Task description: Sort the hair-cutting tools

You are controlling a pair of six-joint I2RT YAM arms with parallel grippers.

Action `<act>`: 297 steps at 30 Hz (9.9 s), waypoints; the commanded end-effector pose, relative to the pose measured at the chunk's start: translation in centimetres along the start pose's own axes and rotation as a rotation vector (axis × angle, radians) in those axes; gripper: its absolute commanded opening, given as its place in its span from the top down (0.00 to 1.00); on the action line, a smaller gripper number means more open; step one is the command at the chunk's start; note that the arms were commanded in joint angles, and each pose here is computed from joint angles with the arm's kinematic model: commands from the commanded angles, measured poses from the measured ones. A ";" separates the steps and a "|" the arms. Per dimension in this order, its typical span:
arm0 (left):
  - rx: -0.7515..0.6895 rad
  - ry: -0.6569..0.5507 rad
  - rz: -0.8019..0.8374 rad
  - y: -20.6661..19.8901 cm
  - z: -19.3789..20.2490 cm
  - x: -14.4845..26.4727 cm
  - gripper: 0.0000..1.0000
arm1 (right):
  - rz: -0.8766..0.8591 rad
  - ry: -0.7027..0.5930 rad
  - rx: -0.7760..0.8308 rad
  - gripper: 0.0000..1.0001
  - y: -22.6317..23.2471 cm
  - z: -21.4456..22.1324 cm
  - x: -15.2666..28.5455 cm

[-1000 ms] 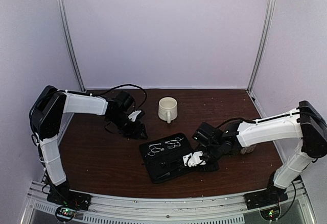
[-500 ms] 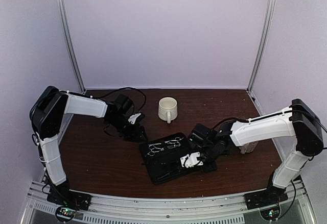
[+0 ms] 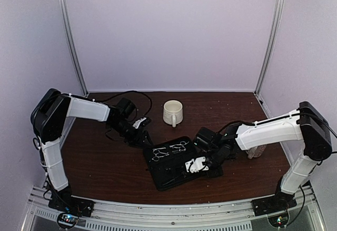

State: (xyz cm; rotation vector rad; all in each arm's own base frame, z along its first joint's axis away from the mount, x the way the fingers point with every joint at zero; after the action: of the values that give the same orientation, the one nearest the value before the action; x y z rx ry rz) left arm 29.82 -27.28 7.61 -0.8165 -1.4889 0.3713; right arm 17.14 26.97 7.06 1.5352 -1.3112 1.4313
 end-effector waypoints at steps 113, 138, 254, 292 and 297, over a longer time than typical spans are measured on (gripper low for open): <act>-0.228 0.048 -0.193 -5.0 2.2 -3.3 0.58 | -0.036 -0.068 0.227 0.57 -4.2 -4.5 1.3; -0.566 -0.160 -0.261 -2.5 9.9 -0.2 0.50 | -0.158 -0.045 0.086 0.60 -2.4 -4.3 -1.6; -0.397 -0.146 -0.294 -2.5 12.8 0.3 1.00 | 0.018 0.027 -0.565 0.76 -8.2 -6.1 -8.8; -0.370 -0.248 -0.562 0.7 4.1 1.3 1.00 | -0.271 -0.226 -0.472 0.54 -6.6 -3.0 -0.8; -0.397 -0.261 -0.550 0.1 2.7 1.0 1.00 | -0.134 -0.227 -0.331 0.53 -6.1 -3.2 1.4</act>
State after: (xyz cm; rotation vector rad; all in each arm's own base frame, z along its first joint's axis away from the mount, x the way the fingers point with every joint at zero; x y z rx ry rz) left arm 26.03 -25.01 7.13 -0.5956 -1.9543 -0.2330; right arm 22.68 31.53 7.35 1.4577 -1.4062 0.7985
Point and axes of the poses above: each gripper's point midway between its finger pads, its own x axis back along the fingers, its own y axis along the line the jaws close on, z = x × y, the point moved 5 cm from there along x, back along the fingers, and after that the axes turned 9 degrees about x, right-handed, at the moved point
